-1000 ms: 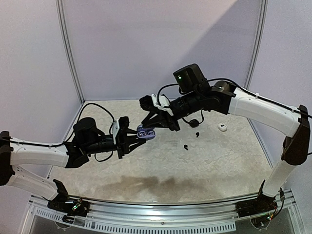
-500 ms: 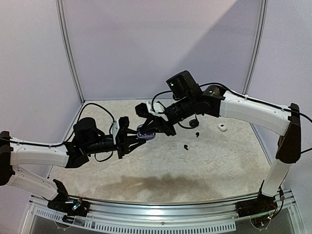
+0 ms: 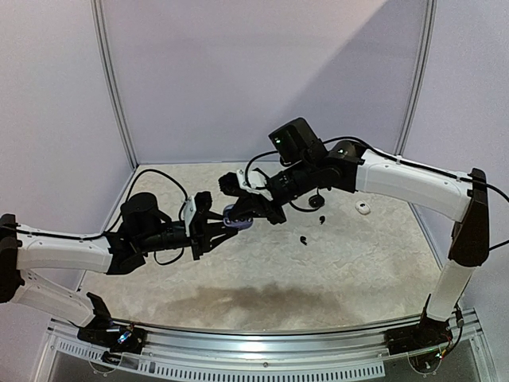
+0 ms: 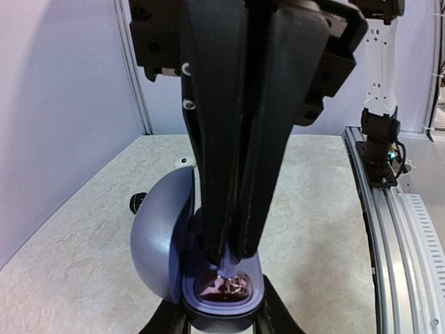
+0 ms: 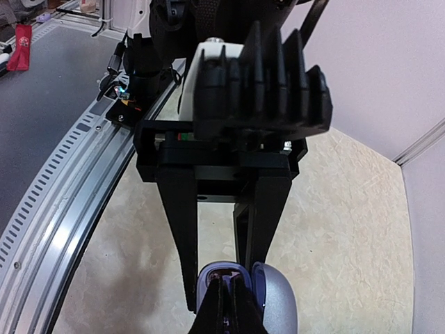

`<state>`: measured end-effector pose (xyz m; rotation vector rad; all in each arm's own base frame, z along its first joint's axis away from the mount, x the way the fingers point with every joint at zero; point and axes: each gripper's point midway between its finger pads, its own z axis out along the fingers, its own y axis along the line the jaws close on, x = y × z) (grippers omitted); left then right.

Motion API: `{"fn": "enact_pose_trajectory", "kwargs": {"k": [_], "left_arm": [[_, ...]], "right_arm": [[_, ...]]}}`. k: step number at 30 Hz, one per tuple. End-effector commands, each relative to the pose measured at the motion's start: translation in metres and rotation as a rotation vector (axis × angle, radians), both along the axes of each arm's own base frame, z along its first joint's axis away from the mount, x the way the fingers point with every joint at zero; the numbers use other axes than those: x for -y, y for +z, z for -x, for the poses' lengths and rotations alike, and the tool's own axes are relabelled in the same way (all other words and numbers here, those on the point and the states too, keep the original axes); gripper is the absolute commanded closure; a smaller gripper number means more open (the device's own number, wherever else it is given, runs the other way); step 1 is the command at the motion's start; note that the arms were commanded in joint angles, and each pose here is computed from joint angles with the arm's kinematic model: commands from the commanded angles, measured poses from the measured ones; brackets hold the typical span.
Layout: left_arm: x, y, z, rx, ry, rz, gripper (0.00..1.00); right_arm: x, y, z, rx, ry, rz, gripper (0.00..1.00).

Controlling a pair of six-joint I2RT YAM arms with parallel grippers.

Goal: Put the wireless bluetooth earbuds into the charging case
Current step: Adjust the left earbud in the left side groove of the charging case.

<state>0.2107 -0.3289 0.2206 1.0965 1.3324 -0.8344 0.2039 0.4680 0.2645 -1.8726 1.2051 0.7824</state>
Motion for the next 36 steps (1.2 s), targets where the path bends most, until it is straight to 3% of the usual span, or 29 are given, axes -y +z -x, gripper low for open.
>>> {"fn": "enact_pose_trajectory", "kwargs": {"k": [1,13,19,29,36], "left_arm": [[0.002,0.028,0.005,0.082,-0.005,0.085,1.0],[0.004,0.038,0.011,0.126,-0.04,0.104,1.0],[0.001,0.039,0.0,0.197,0.038,0.07,1.0],[-0.004,0.043,-0.005,0.276,0.103,0.084,1.0],[-0.002,0.049,0.002,0.285,0.067,0.116,1.0]], "right_arm": [[0.004,-0.047,-0.003,-0.021,-0.02,0.115,0.99],[0.003,-0.054,-0.017,0.018,-0.067,0.139,0.99],[0.005,-0.068,-0.025,0.029,-0.111,0.195,1.0],[-0.006,-0.063,-0.038,-0.025,-0.196,0.149,1.0],[-0.009,-0.067,-0.033,-0.018,-0.159,0.136,0.99]]}}
